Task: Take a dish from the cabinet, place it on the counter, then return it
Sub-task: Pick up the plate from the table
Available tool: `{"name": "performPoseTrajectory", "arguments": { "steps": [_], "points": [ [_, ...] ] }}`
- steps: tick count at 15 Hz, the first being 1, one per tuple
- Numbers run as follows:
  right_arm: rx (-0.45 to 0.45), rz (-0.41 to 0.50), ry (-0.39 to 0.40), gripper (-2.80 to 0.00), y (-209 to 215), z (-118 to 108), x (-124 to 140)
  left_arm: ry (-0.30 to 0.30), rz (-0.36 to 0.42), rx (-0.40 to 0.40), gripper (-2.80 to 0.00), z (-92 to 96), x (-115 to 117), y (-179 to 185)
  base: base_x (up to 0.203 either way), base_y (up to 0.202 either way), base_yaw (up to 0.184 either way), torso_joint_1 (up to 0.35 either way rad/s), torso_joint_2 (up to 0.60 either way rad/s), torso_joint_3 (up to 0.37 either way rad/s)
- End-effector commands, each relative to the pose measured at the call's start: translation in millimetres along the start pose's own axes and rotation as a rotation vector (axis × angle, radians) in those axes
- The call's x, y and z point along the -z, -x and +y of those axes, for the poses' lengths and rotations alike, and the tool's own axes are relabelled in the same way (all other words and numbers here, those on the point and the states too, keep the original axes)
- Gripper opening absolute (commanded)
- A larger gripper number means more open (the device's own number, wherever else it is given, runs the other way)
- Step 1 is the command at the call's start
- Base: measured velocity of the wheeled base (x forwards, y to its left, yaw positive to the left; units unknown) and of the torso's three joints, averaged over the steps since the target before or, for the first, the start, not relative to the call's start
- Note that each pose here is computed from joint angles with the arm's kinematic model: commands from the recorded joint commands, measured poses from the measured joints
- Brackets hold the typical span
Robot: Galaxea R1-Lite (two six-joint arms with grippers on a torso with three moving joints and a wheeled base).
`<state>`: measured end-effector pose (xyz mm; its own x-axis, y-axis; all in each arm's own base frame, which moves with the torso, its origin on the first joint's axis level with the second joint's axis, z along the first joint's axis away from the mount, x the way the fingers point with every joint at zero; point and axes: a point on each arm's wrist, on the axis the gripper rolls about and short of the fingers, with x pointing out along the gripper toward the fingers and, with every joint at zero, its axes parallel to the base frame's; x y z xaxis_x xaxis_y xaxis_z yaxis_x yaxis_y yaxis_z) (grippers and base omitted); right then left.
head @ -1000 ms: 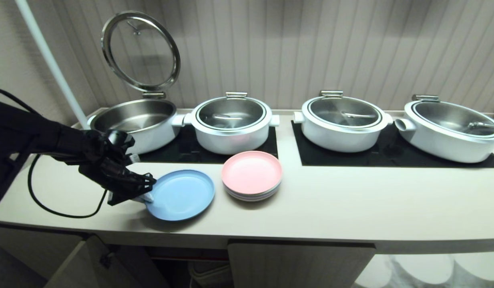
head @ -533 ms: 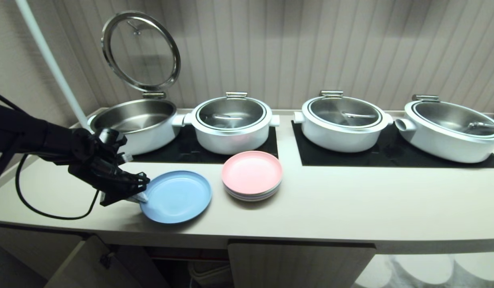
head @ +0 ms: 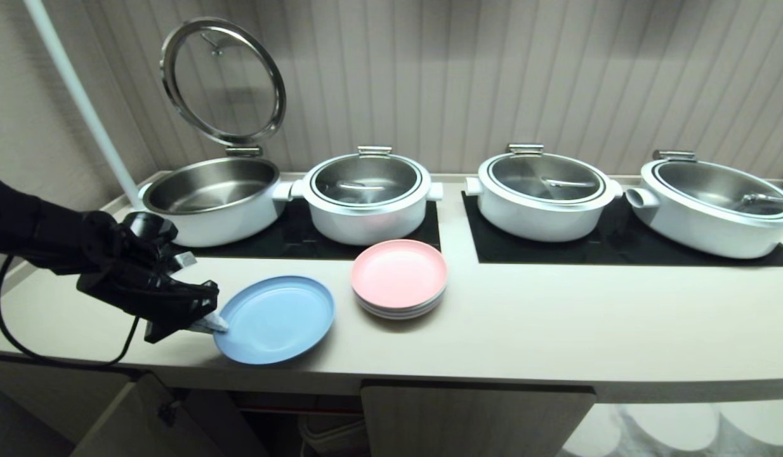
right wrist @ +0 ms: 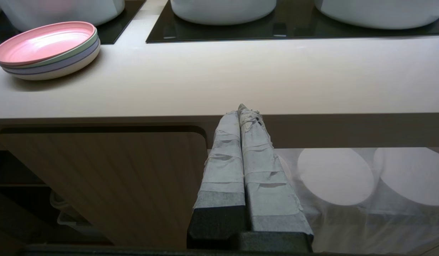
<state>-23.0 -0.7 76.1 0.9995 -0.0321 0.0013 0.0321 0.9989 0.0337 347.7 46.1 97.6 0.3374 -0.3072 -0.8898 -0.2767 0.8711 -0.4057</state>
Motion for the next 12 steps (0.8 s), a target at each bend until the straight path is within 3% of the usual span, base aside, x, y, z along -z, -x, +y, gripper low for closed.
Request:
{"name": "performPoseTrajectory", "arguments": {
  "steps": [1, 8, 12],
  "points": [
    [-0.001, 0.001, 0.0, -2.8, 0.0, 0.0, 0.1, 0.002, -0.006, 0.026, -2.8, 1.7, 13.6, 9.4, 0.0, 0.0, 0.0, 0.0, 0.0, 0.0],
    [0.0, 0.001, 0.0, -2.8, 0.0, 0.0, 0.1, -0.073, -0.032, 0.046, -2.8, 4.8, 62.8, 33.8, 0.0, 0.0, 0.0, 0.0, 0.0, 0.0],
    [0.0, 0.0, 0.0, -2.8, 0.0, 0.0, -0.1, -0.07, -0.017, 0.035, -2.8, 9.6, 86.9, 38.0, 0.0, 0.0, 0.0, 0.0, 0.0, 0.0]
  ]
}}
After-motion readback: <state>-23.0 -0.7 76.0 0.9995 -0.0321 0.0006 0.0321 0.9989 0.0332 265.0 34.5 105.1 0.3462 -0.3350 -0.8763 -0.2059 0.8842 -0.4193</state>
